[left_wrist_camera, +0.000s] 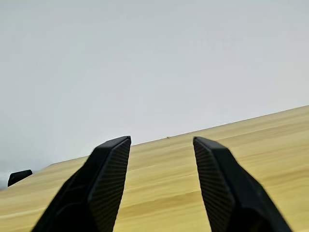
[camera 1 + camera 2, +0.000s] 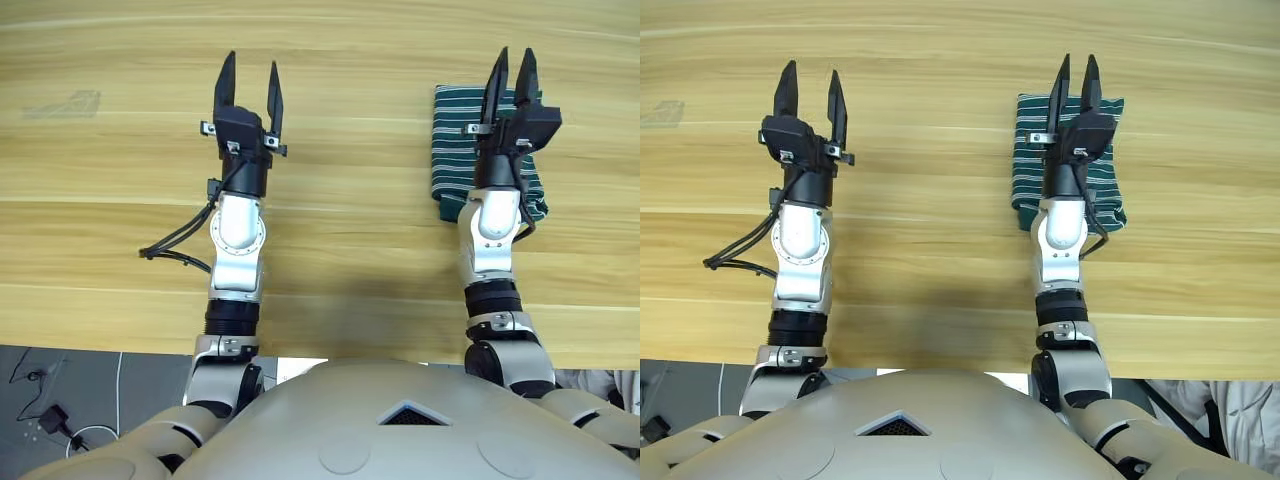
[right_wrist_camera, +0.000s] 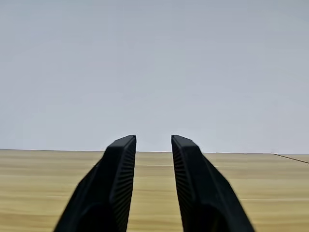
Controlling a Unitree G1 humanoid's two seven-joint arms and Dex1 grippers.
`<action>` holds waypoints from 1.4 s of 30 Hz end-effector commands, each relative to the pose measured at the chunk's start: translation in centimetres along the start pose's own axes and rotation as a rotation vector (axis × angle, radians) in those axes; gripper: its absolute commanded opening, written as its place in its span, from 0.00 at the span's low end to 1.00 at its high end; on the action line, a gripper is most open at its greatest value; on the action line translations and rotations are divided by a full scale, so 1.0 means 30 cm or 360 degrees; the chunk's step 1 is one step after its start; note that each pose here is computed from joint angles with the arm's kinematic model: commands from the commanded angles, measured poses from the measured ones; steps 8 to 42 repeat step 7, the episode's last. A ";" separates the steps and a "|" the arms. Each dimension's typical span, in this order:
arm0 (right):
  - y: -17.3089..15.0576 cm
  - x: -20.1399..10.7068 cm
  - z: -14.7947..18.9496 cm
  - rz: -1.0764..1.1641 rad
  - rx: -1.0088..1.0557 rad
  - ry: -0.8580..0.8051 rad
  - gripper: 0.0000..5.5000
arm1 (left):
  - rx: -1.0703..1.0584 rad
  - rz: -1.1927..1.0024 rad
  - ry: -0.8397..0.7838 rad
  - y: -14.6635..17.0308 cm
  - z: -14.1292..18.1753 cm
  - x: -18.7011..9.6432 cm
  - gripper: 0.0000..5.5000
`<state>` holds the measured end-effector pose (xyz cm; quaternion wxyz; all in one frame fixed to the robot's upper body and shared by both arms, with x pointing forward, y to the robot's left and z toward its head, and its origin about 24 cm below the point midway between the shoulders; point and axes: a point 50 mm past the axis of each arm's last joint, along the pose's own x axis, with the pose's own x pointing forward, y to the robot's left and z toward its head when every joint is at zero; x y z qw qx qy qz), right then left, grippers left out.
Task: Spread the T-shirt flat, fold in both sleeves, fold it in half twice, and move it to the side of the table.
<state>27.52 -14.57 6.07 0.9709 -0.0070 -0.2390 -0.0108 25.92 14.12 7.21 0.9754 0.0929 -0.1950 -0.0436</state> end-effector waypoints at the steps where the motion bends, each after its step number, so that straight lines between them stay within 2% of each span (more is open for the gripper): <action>1: 0.010 -0.019 0.001 0.0051 -0.0017 -0.0005 0.24 | 0.0019 0.0019 -0.0037 -0.006 0.008 0.002 0.44; 42: -0.002 -0.037 -0.009 0.0038 -0.0005 0.0051 0.24 | 0.0005 0.0012 -0.0027 -0.018 0.005 0.006 0.44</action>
